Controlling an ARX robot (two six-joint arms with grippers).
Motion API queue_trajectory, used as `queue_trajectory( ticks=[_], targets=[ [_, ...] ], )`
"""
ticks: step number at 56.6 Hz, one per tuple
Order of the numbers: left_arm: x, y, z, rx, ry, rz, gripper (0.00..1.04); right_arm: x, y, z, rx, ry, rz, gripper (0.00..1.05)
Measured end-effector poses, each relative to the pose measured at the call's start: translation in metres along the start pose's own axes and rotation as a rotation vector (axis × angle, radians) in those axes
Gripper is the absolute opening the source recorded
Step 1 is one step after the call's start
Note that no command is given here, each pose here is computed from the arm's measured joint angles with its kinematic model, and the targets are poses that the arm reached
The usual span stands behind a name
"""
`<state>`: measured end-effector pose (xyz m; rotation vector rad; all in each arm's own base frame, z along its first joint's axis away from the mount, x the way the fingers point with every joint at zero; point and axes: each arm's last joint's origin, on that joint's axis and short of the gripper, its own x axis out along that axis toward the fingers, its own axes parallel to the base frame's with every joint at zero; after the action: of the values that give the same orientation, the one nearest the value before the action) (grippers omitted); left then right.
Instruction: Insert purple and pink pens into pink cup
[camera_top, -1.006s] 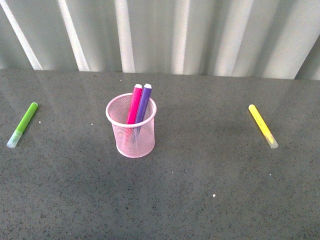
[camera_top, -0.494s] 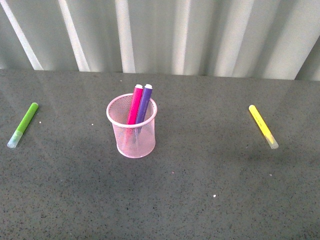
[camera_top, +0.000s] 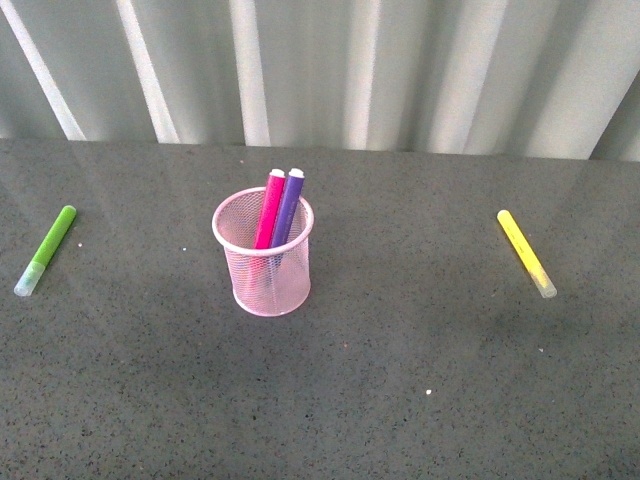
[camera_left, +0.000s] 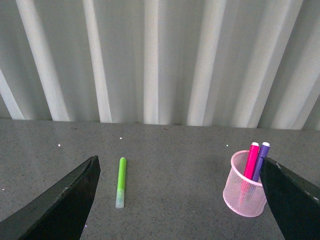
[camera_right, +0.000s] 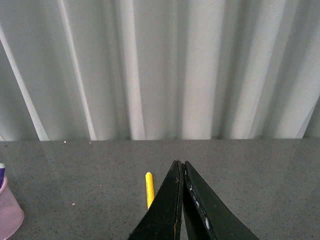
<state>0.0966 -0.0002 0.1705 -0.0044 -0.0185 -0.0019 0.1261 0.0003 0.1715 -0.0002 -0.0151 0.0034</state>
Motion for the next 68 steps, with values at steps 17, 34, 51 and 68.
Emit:
queue_trajectory(
  ticks=[17,34,51,68],
  targets=[
    [0.0,0.0,0.0,0.0,0.0,0.0,0.98,-0.01,0.0,0.001,0.0,-0.005,0.0,0.03],
    [0.0,0.0,0.0,0.0,0.0,0.0,0.98,-0.016,0.0,0.001,0.0,-0.005,0.0,0.03],
    [0.0,0.0,0.0,0.0,0.0,0.0,0.98,-0.029,0.0,-0.002,0.0,0.002,-0.002,0.03],
    [0.0,0.0,0.0,0.0,-0.001,0.0,0.98,-0.029,0.0,-0.002,0.0,0.002,-0.003,0.12]
  ],
)
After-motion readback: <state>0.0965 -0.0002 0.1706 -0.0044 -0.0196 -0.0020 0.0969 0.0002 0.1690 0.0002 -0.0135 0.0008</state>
